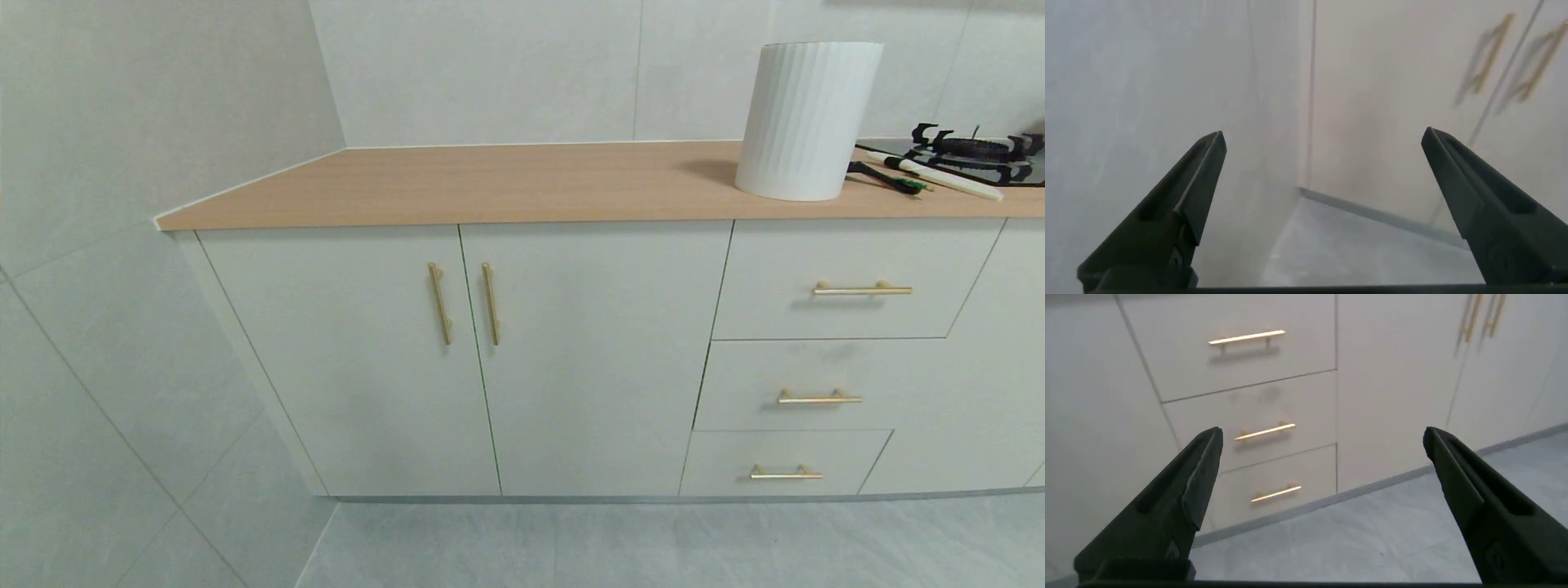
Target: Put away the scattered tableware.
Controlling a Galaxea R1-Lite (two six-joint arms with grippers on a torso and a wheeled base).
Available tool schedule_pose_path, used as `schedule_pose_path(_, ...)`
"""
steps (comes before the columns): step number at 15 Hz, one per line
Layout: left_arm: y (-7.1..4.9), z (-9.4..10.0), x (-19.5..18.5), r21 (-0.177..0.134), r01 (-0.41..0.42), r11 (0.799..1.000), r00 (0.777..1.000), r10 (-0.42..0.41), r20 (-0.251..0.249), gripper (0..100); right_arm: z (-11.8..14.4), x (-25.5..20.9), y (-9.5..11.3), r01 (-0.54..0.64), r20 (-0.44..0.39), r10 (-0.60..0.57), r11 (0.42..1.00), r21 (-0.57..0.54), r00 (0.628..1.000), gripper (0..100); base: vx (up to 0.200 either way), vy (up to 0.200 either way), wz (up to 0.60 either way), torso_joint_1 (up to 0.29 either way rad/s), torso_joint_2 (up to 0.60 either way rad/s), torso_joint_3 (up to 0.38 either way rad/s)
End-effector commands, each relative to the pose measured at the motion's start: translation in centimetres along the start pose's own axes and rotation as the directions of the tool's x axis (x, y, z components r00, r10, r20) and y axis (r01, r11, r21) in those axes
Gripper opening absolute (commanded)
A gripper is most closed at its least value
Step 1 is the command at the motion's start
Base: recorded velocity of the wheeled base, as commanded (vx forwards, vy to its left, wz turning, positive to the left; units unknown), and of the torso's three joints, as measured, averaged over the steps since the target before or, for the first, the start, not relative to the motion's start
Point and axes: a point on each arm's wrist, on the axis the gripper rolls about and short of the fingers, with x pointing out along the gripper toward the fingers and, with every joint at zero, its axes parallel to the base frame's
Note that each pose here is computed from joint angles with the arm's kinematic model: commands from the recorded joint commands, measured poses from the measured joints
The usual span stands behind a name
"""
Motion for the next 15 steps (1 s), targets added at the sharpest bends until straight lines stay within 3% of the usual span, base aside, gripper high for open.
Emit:
schedule_pose_path(1, -0.4, -3.0, 0.5, 0.027, -0.021, 0.999, 0.999, 0.022, -0.026, 100, -2.7, 0.5, 0.2, 0.005, -0.033, -0.006, 1.000, -0.019, 0.999, 100, 0.000, 0.000, 0.00, 0.000, 0.00, 0.000)
schedule_pose_path(2, -0.6, -4.1, 1.0, 0.027, -0.001, 1.000, 1.000, 0.002, -0.024, 100, -2.8, 0.6, 0.3, -0.032, -0.018, 0.032, 0.999, -0.031, 0.999, 100, 0.000, 0.000, 0.00, 0.000, 0.00, 0.000)
schedule_pose_path(3, -0.9, -4.0, 1.1, 0.005, 0.110, 0.994, 0.994, -0.110, 0.018, 100, -2.9, 0.6, 0.5, -0.122, -0.027, 0.122, 0.992, -0.034, 0.992, 100, 0.000, 0.000, 0.00, 0.000, 0.00, 0.000)
schedule_pose_path(5, -1.2, -4.2, 1.0, -0.022, 0.250, 0.968, 0.968, -0.250, -0.002, 100, -2.9, 0.5, 0.7, -0.219, -0.030, 0.218, 0.975, -0.034, 0.975, 100, 0.000, 0.000, 0.00, 0.000, 0.00, 0.000)
schedule_pose_path(6, -1.2, -4.3, 1.0, -0.023, 0.268, 0.963, 0.963, -0.268, -0.008, 100, -2.9, 0.5, 0.7, -0.236, -0.030, 0.235, 0.971, -0.034, 0.972, 100, 0.000, 0.000, 0.00, 0.000, 0.00, 0.000)
schedule_pose_path(7, -1.3, -4.4, 1.0, -0.016, 0.306, 0.952, 0.952, -0.306, -0.025, 100, -3.4, 0.4, 0.9, -0.330, -0.082, 0.326, 0.943, -0.042, 0.942, 100, 0.000, 0.000, 0.00, 0.000, 0.00, 0.000)
schedule_pose_path(8, -1.3, -4.4, 1.0, -0.001, 0.309, 0.951, 0.951, -0.309, -0.025, 100, -3.5, 0.4, 1.0, -0.344, -0.085, 0.339, 0.937, -0.054, 0.937, 100, 0.000, 0.000, 0.00, 0.000, 0.00, 0.000)
schedule_pose_path(10, -1.3, -4.4, 1.0, -0.017, 0.307, 0.952, 0.951, -0.308, -0.026, 100, -3.4, 0.4, 1.0, -0.371, -0.081, 0.365, 0.924, -0.090, 0.928, 100, 0.000, 0.000, 0.00, 0.000, 0.00, 0.000)
schedule_pose_path(15, -1.3, -4.4, 1.0, -0.019, 0.307, 0.951, 0.951, -0.308, -0.026, 100, -3.4, 0.4, 1.1, -0.388, -0.081, 0.382, 0.917, -0.092, 0.921, 100, 0.000, 0.000, 0.00, 0.000, 0.00, 0.000)
